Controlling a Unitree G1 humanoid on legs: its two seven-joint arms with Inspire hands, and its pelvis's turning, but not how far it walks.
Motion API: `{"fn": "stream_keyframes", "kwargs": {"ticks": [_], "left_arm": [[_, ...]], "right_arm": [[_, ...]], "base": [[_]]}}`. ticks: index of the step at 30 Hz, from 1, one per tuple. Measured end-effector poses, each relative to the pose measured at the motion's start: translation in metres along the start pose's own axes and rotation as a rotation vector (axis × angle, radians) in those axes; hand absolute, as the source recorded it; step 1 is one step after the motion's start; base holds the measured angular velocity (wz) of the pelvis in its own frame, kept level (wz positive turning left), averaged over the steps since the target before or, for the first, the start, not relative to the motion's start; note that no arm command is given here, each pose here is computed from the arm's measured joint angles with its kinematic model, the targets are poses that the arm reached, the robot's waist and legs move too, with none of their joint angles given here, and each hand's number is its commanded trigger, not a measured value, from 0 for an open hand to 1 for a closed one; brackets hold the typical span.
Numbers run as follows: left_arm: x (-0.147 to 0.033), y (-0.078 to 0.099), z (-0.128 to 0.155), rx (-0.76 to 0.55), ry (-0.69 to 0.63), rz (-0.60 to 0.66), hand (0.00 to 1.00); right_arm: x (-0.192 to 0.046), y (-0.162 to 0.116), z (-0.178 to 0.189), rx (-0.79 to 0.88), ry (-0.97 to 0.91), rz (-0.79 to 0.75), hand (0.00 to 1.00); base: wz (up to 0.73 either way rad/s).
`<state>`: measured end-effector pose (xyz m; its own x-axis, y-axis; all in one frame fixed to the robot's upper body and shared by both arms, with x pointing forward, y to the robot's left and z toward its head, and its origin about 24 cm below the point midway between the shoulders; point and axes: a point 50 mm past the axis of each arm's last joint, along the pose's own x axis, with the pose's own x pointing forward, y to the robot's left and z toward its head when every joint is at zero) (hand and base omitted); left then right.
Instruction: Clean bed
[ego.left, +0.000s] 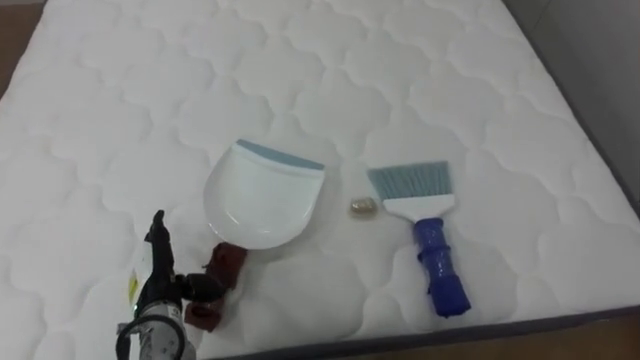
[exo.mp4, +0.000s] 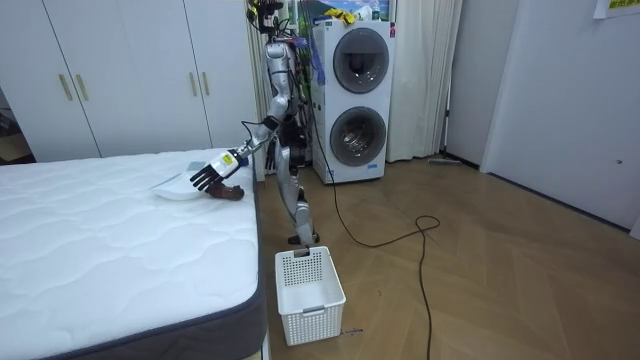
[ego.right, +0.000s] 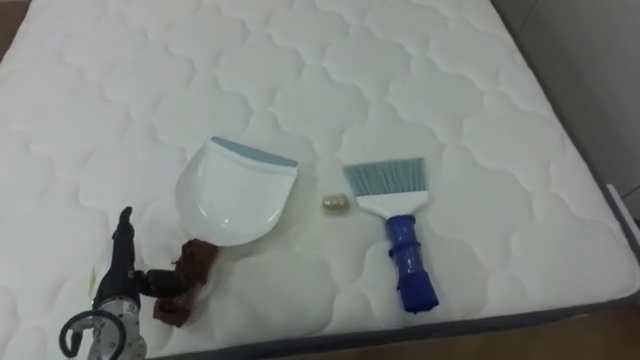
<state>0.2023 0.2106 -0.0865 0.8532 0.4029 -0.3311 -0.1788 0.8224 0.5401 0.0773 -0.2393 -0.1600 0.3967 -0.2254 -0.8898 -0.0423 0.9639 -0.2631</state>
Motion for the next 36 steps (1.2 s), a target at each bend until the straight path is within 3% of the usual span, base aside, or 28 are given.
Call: {"fn": "stream_keyframes", "kwargs": {"ticks": [29,36], "left_arm": [[0.006,-0.018,0.020,0.029,-0.067,-0.070,0.00],[0.009,-0.025,0.013,0.082,-0.020,-0.097,0.00]], "right_arm": [[0.006,0.001,0.020,-0.031,-0.019,-0.013,0.00],[0.008,0.003,0.027,-0.043,-0.030,-0.017,0.00]], "base": [[-0.02],[-0.01]]}}
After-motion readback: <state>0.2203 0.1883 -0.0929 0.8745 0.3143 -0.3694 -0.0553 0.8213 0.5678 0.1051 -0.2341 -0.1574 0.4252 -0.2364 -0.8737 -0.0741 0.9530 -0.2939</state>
